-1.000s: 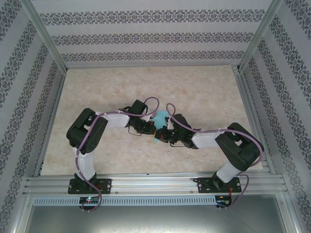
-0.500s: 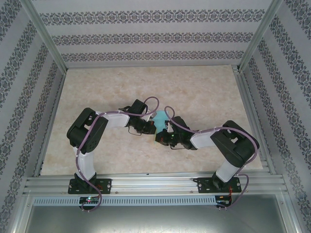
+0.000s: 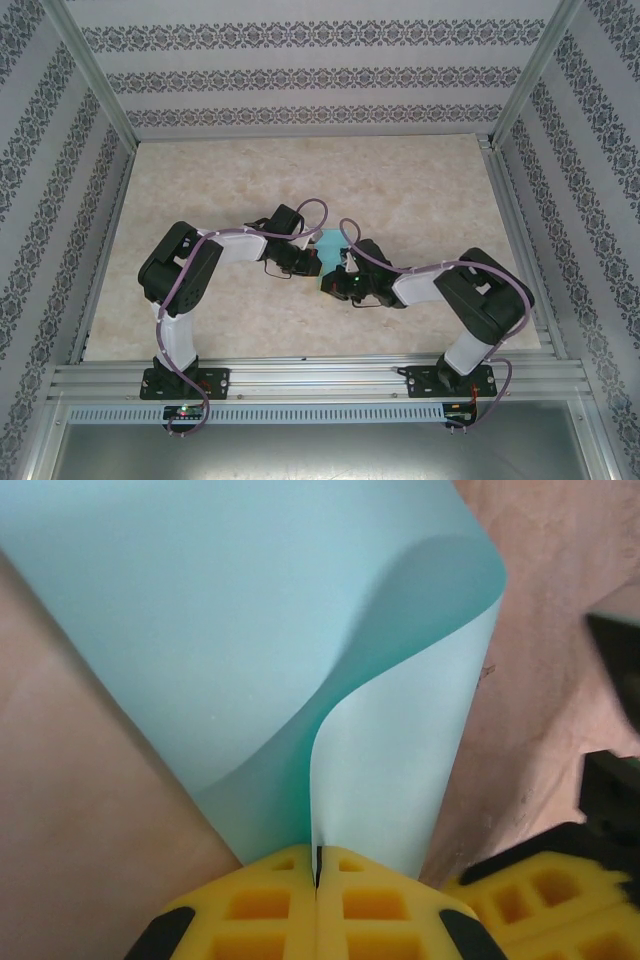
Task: Fold a paper plane with a square sheet of paper (pick it up from the middle)
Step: Third fold the triangle at the center of the table.
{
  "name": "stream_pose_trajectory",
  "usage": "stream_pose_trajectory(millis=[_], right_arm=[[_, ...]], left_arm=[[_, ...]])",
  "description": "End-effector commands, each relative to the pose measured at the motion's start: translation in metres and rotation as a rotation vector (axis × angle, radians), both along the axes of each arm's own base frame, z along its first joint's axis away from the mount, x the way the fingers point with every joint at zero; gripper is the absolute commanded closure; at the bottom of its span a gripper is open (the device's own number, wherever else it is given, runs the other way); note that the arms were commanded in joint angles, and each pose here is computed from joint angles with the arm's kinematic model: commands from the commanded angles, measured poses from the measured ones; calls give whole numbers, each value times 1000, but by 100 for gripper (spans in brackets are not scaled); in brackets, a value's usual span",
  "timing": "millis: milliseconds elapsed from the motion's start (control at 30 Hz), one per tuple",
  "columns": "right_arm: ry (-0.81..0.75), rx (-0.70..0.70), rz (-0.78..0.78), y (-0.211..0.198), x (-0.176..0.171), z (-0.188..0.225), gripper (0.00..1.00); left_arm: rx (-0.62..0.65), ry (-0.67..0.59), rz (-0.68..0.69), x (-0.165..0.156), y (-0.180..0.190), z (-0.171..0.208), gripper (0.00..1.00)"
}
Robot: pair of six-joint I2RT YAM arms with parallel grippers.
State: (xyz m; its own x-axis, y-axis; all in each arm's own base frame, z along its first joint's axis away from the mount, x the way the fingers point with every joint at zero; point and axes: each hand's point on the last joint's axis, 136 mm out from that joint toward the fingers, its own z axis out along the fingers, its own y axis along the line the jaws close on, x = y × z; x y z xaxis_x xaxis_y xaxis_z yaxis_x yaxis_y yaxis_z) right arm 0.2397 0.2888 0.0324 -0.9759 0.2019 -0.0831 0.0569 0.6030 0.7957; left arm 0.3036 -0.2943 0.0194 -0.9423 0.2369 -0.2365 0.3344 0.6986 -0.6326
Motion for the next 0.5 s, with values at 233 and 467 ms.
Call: stream_pose_trajectory(millis=[233, 467], right_arm=[[-49, 19, -27, -16, 30, 20, 98], [-33, 27, -17, -10, 34, 13, 98]], left_arm=[[123, 56, 15, -8, 21, -36, 98], [128, 57, 11, -9, 22, -35, 98]])
